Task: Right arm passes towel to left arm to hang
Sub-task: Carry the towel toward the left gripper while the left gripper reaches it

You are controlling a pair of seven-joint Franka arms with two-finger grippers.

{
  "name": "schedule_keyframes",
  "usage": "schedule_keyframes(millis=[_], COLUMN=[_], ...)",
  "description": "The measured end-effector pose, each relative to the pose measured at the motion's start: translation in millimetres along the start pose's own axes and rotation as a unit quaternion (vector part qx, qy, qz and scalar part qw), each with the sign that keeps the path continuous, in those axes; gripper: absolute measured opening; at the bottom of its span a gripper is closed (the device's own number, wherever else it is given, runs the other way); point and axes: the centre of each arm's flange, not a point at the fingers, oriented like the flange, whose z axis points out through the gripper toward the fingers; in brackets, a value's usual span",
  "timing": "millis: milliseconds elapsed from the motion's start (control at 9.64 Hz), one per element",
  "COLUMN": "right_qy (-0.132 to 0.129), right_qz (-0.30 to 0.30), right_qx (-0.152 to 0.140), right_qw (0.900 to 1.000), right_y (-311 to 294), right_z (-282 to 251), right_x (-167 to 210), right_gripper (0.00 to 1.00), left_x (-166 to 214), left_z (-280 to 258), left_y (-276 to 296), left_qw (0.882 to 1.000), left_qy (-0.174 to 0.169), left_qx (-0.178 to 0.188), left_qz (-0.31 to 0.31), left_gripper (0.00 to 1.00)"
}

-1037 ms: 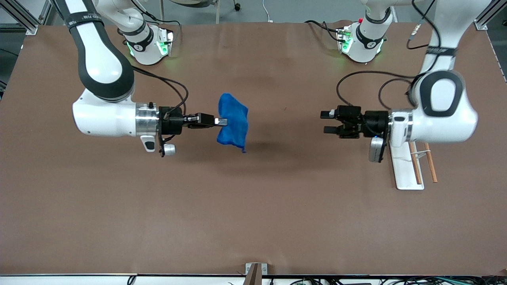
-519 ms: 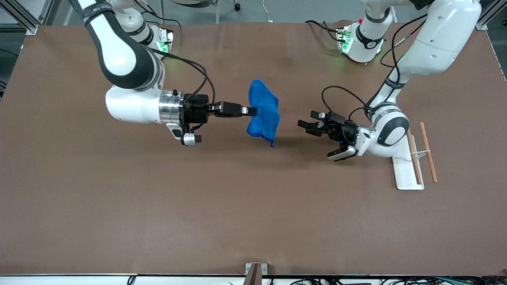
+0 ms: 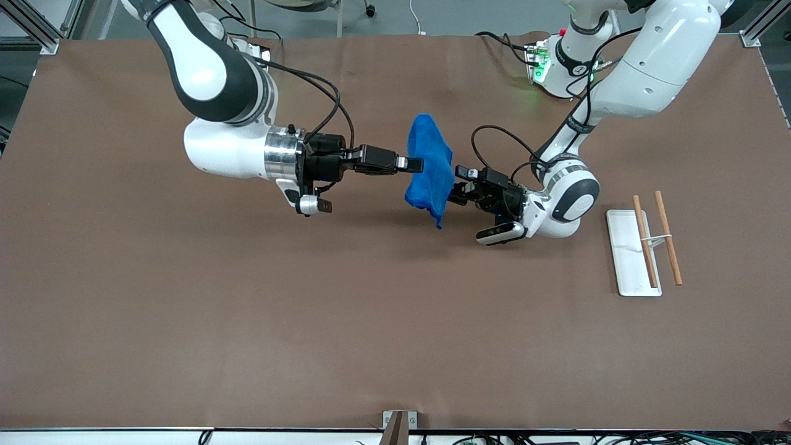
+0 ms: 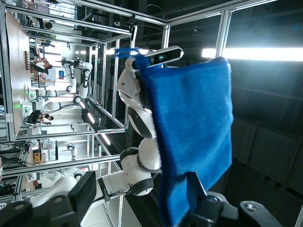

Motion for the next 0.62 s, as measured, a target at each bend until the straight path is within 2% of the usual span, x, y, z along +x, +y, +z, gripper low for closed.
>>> schedule_keyframes(millis=[104,207,519,622], right_qy=[0.000,0.000,0.001,0.001], right_qz=[0.000,0.002,0.004,0.004], right_qx=[0.000,-0.001,-0.002,-0.003], right_qw=[1.000,1.000,1.000,1.000], right_y=[0,2,8,9], right_z=[2,3,3,4], right_x=[-2,-1,3,4], right_gripper=[0.08,0.08,0.08,0.08], left_x=[1,2,6,8], left_z=[-2,-2,11,14], left_y=[2,4,13,17], left_qw=[1.000,1.000,1.000,1.000], left_qy=[0.002,0.002,0.000,-0.001], left_qx=[-0.001,-0.004,-0.022,-0.024], left_qz=[0.002,0.003,0.011,0.015], left_gripper=[0.67,0.62,0.61,0.57])
